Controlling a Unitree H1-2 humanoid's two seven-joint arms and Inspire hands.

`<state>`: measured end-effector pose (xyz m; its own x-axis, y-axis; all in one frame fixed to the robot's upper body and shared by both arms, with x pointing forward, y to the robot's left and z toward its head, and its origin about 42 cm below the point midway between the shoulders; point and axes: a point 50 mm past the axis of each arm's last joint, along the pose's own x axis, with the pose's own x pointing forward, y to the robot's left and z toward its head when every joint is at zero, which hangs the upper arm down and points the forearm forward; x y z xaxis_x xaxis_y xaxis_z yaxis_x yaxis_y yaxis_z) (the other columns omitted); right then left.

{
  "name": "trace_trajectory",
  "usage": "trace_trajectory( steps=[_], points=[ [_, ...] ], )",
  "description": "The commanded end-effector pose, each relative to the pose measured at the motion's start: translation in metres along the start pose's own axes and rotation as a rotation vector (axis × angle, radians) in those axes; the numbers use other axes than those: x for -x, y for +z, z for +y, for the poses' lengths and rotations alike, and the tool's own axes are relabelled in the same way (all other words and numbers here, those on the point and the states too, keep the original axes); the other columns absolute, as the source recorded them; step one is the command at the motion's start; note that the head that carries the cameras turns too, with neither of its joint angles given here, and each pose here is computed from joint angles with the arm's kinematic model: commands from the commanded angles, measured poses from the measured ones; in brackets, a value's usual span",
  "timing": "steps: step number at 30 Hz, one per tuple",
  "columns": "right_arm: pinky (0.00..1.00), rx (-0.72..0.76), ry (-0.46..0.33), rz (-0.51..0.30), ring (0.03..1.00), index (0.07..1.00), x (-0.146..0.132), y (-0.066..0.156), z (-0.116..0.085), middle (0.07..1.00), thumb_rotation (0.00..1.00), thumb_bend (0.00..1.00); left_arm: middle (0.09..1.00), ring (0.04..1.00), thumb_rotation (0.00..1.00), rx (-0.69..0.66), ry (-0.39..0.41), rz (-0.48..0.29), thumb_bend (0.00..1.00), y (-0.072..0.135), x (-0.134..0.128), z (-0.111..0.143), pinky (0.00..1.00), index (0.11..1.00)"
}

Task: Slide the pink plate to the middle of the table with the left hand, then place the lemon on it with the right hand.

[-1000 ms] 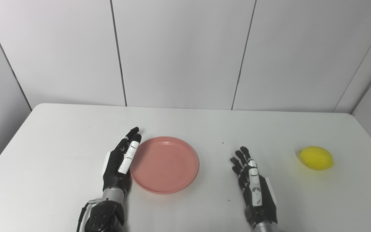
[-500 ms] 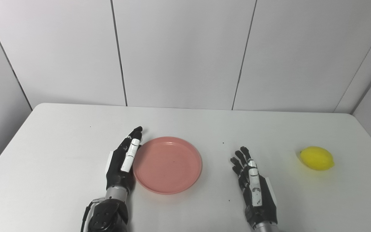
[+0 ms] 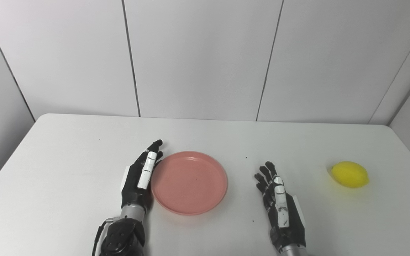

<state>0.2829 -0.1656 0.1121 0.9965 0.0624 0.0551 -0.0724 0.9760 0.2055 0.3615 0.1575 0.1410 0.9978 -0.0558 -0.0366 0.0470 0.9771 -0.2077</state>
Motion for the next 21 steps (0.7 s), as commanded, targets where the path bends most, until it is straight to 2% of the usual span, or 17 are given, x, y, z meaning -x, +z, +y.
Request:
trace_trajectory(
  steps=[1,8,15,21],
  points=[
    [0.97,-0.021,-0.015,0.05,0.927,0.952,0.0076,-0.0145,-0.0004,0.948,0.99,0.76,0.934,0.92,0.76,-0.002,-0.033,-0.053,0.78,0.0179,-0.0083,-0.0155,0.92,0.771],
    [0.97,-0.021,-0.012,0.047,0.924,0.958,0.0078,-0.0139,0.0007,0.949,0.99,0.75,0.932,0.902,0.76,-0.031,-0.027,-0.049,0.76,0.0183,-0.0061,-0.0195,0.85,0.752],
    [0.97,-0.018,-0.02,0.043,0.921,0.958,0.008,-0.0126,0.0011,0.949,0.99,0.75,0.935,0.911,0.77,-0.034,-0.026,-0.033,0.74,0.0133,-0.0037,-0.0203,0.9,0.762],
    [0.97,-0.01,-0.038,0.02,0.915,0.956,0.0086,-0.0114,-0.0025,0.943,0.97,0.74,0.939,0.91,0.77,-0.028,-0.031,-0.025,0.74,0.0092,-0.0031,-0.0224,0.87,0.778]
  ],
)
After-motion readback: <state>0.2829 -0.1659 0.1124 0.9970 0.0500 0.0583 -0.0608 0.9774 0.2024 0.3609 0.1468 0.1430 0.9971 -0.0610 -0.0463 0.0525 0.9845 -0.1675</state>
